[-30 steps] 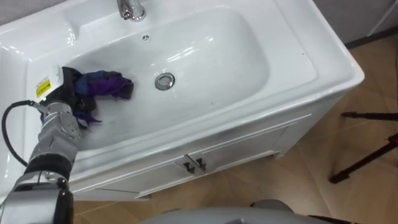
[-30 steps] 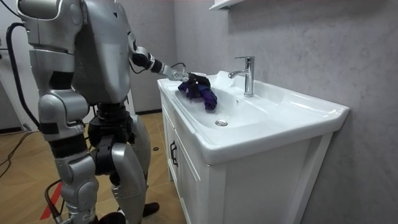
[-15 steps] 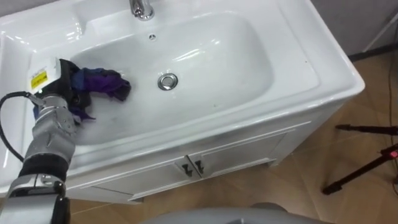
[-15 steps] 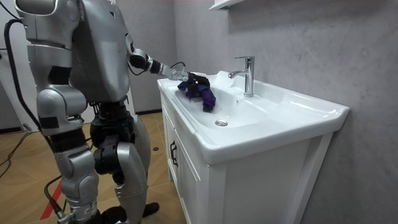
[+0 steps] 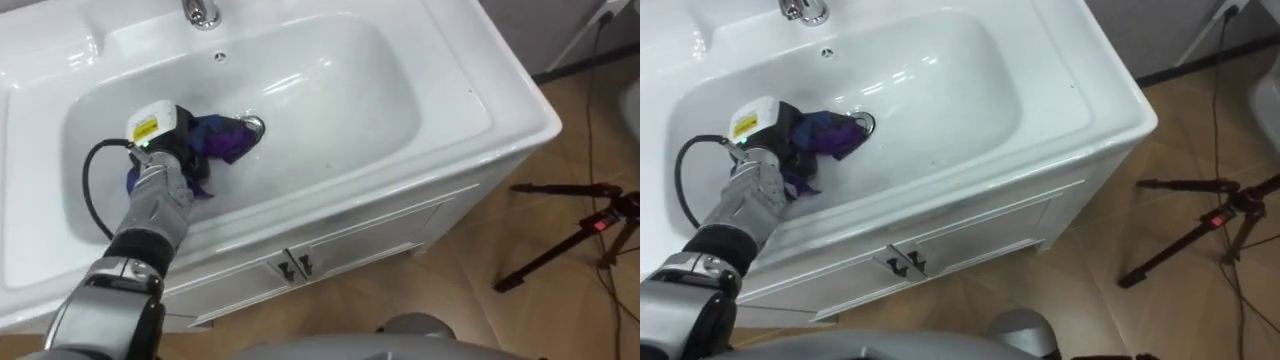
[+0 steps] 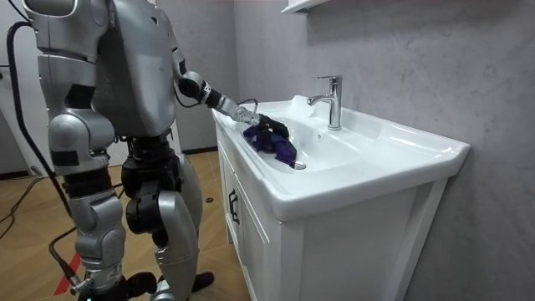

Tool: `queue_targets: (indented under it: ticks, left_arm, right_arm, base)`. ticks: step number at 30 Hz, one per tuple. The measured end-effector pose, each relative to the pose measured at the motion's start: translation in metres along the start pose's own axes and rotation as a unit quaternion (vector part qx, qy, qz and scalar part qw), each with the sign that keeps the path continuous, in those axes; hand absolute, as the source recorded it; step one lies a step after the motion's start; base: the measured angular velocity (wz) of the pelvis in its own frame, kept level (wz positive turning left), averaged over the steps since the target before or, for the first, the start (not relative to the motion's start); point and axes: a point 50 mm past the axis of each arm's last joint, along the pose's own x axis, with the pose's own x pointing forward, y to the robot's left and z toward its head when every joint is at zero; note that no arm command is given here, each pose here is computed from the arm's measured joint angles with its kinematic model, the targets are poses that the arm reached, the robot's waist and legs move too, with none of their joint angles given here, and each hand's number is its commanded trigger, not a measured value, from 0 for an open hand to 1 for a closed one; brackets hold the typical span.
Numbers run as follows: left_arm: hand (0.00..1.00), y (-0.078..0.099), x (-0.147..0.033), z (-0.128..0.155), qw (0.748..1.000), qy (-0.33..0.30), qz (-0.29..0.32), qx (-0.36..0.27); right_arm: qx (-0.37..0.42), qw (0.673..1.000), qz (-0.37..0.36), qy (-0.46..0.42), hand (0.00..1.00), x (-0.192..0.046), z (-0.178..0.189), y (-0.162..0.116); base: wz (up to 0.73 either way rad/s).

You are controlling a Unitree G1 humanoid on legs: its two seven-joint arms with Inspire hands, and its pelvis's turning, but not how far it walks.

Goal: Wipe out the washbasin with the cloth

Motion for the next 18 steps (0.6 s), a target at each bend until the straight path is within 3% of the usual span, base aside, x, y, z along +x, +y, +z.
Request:
queue_targets:
  ticks: [9, 18]
  left_arm:
    - [1.00, -0.003, 0.004, 0.032, 0.999, -0.024, -0.018, -0.022]
    - [1.00, -0.005, 0.001, 0.046, 0.998, -0.048, -0.031, -0.029]
  right_arm:
    - [-0.009, 0.999, 0.019, -0.040, 0.00, -0.002, 0.029, 0.015]
    - [0.008, 0.999, 0.027, -0.035, 0.00, -0.003, 0.025, 0.020]
  base:
    - [-0.05]
    - [0.04]
